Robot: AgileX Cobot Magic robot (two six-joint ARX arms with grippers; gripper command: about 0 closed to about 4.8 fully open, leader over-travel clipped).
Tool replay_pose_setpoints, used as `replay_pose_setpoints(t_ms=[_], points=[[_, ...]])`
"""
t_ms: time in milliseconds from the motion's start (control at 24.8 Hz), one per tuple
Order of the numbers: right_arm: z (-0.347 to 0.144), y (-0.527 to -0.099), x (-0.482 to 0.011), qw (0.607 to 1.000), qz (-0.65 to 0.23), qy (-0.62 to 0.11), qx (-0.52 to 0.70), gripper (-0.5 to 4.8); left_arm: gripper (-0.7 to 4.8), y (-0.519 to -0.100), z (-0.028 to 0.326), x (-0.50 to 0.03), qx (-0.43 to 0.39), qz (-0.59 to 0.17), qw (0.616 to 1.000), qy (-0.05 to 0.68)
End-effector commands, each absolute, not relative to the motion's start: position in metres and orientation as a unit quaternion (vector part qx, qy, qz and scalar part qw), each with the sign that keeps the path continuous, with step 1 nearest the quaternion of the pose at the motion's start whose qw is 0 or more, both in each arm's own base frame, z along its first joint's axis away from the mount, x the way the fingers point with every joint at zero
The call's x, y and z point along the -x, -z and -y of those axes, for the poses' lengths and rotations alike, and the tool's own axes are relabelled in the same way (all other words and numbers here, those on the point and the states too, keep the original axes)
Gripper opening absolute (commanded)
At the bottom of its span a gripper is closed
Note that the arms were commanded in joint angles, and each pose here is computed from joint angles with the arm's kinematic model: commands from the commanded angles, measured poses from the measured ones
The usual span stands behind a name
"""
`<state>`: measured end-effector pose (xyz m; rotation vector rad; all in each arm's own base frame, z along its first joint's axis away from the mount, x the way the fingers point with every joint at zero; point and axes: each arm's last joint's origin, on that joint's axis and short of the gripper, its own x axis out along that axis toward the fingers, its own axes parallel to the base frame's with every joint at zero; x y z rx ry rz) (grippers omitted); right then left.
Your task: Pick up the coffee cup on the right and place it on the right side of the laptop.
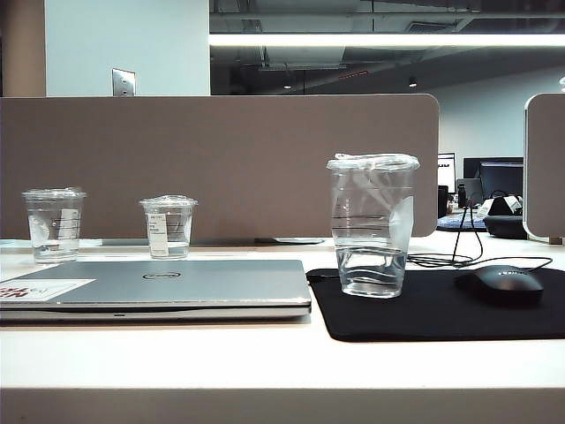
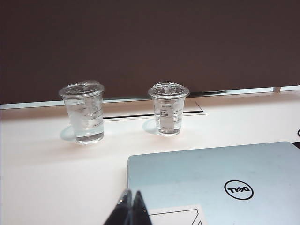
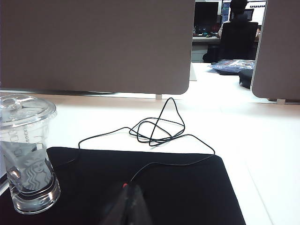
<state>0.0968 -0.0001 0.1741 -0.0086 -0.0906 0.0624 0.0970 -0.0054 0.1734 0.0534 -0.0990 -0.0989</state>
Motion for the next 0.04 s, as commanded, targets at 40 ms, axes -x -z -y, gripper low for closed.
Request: replay_pose_setpoints(t_ms=[40], points=[[0.0,-0.1737,-0.097,0.998,0.051,-0.034,0.003,-0.05,-0.05,-0.176,0.0056,-0.0967,-0.027,0.058,0.997,0.052]])
